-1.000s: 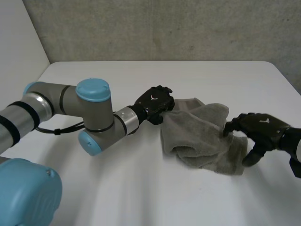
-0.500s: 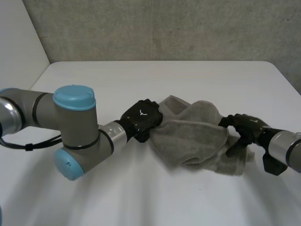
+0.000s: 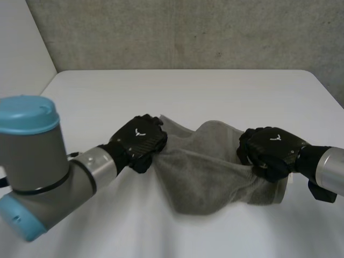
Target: Fold the towel.
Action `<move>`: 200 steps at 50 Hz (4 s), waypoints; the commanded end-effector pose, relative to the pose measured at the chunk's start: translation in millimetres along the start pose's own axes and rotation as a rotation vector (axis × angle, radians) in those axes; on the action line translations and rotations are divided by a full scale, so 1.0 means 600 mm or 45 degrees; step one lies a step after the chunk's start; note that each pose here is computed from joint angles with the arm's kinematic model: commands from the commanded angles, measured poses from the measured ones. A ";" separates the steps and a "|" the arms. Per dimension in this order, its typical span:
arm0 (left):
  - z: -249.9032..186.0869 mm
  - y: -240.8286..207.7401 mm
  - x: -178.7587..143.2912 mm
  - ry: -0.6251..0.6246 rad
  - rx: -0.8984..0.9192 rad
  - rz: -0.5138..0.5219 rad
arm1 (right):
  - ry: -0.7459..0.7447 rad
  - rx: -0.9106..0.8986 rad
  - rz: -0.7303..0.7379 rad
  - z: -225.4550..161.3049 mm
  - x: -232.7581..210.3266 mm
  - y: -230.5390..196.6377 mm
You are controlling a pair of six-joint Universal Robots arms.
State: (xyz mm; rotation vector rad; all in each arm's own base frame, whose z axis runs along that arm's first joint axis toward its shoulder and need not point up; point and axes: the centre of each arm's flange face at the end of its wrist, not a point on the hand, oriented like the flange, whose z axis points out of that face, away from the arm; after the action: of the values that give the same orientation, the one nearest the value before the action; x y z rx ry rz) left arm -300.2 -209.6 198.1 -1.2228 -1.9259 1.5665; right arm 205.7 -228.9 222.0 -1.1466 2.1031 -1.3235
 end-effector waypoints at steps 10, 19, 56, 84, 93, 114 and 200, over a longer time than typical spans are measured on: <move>-0.069 0.074 0.035 0.035 -0.227 -0.127 | -0.159 -0.133 -0.145 -0.008 -0.020 0.023; -0.058 0.038 -0.008 -0.064 -0.121 -0.115 | -0.115 -0.088 -0.143 0.002 -0.009 0.022; -0.005 0.114 -0.018 0.020 -0.213 -0.145 | 0.000 -0.068 -0.015 0.002 0.025 0.038; 0.002 -0.015 -0.101 -0.127 0.116 -0.084 | 0.016 -0.054 -0.176 0.019 0.048 -0.054; 0.056 -0.156 -0.232 -0.469 0.477 0.106 | 0.619 0.306 -0.473 0.056 0.132 -0.231; 0.024 -0.126 -0.210 -0.384 0.669 0.048 | 0.483 0.646 -0.219 0.048 0.078 -0.187; -0.151 -0.055 -0.023 -0.215 0.273 0.016 | 0.220 0.456 0.110 0.222 0.009 -0.030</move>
State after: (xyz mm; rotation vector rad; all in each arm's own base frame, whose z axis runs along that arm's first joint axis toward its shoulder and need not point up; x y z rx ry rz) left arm -242.7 -136.7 272.2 -1.0731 -1.7061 1.8798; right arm 354.6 -291.6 151.0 -0.8914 1.7798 -1.6730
